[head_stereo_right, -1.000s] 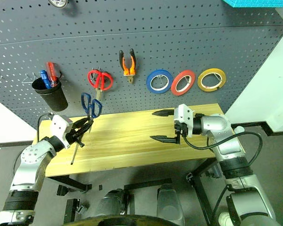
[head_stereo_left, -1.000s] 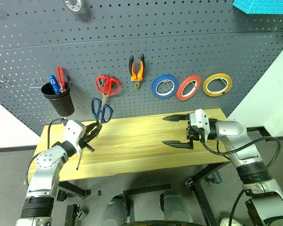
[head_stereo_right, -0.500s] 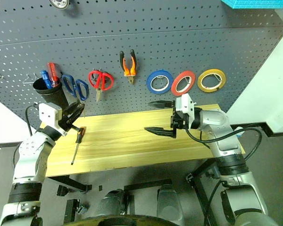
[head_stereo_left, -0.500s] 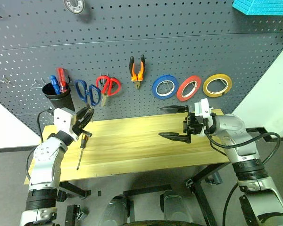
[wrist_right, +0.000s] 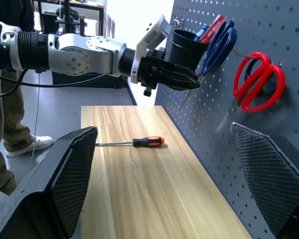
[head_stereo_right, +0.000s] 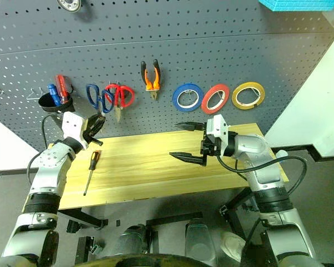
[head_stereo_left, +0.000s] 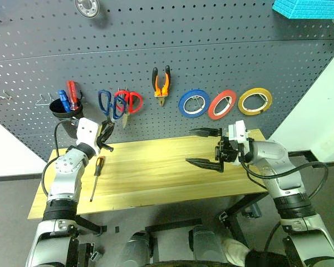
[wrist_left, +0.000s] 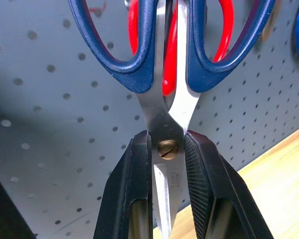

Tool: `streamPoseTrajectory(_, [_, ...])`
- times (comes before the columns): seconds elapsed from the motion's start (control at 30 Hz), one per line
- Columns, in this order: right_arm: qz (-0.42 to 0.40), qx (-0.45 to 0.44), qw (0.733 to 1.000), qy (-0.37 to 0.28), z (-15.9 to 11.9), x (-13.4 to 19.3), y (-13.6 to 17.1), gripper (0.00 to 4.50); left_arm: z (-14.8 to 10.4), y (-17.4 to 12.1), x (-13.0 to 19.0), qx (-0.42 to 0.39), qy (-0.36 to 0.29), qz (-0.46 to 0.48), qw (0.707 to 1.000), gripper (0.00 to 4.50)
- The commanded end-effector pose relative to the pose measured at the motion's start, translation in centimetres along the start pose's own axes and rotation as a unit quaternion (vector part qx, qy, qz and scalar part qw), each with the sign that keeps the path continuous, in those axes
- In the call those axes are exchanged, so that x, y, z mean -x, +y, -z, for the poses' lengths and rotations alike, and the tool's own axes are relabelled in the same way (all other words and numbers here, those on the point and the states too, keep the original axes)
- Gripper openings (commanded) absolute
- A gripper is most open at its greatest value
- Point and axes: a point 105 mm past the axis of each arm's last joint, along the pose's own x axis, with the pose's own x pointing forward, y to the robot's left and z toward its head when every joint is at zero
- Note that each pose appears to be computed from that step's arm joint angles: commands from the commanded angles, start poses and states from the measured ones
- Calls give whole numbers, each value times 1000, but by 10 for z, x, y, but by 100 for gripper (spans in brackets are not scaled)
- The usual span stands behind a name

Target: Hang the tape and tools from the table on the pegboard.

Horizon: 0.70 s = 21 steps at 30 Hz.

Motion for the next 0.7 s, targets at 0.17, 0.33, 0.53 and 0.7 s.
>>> streamPoseTrajectory(0.17, [-2, 24, 1000, -6, -10, -2, 3, 450, -5, 5, -11, -5, 3, -3, 1000, 56])
streamPoseTrajectory(0.33, [-5, 23, 1000, -8, -10, -3, 6, 450, 2, 6, -13, 4, 19, -12, 1000, 191])
streamPoseTrajectory(0.53, [-7, -2, 1000, -28, -14, -4, 12, 450, 24, 12, -2, 3, 71, -41, 997, 285])
streamPoseTrajectory(0.7, [-2, -20, 999, -40, -10, -7, 21, 450, 66, 23, 23, 34, 174, -64, 982, 285])
